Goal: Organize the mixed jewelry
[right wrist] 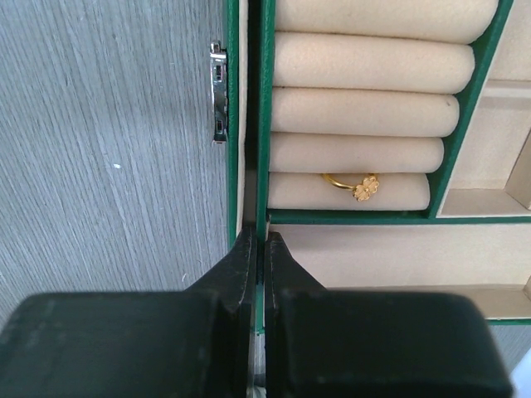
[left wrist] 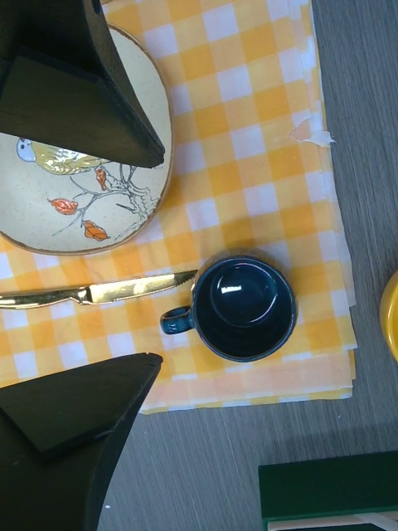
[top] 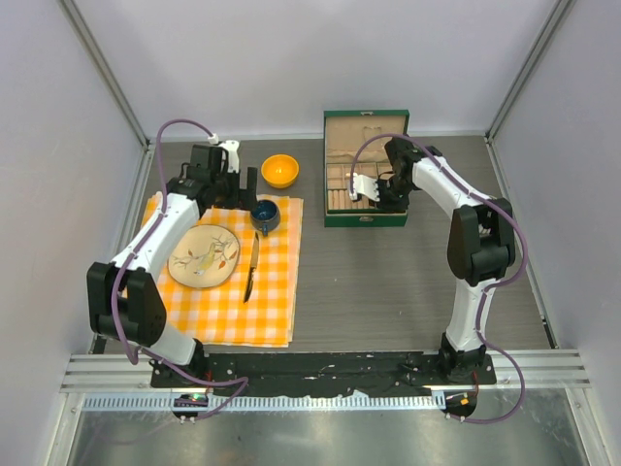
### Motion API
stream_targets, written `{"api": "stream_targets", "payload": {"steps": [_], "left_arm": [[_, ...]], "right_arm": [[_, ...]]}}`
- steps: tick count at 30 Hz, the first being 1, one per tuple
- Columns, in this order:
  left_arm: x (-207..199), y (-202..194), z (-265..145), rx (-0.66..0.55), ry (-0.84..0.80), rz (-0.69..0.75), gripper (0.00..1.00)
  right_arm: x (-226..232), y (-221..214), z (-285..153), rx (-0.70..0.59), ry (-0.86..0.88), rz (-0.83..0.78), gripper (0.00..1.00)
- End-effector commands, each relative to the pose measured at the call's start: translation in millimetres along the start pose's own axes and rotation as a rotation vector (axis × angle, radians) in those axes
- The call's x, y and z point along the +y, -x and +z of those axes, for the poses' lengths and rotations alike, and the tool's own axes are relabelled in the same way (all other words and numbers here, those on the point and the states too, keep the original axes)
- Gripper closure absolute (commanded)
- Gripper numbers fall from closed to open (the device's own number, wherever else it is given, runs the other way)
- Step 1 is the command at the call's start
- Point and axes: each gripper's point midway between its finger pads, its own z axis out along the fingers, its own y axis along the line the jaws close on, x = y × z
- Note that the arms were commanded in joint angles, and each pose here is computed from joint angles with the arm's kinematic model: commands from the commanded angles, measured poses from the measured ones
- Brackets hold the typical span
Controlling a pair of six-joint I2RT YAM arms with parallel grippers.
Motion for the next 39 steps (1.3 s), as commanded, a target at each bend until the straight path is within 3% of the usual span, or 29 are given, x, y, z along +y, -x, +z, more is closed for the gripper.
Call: {"api": "stream_targets", "payload": {"steps": [1,20,39], "left_arm": [[-2,15,-10,-0.066,-0.017,-0.004,0.00],[-3,16,-15,-0.076,-0.025,-0.007,0.00],[-3,15,-15,-0.082,-0.029,-0.009,0.00]], "right_arm": [[27,16,-11,-0.054,0.082,-0.014,0.99],[23,30,-34,-0.093,0.065,-0.001,0.99],[22,28,-19,-0.095,0.080,0.027,0.96]]}}
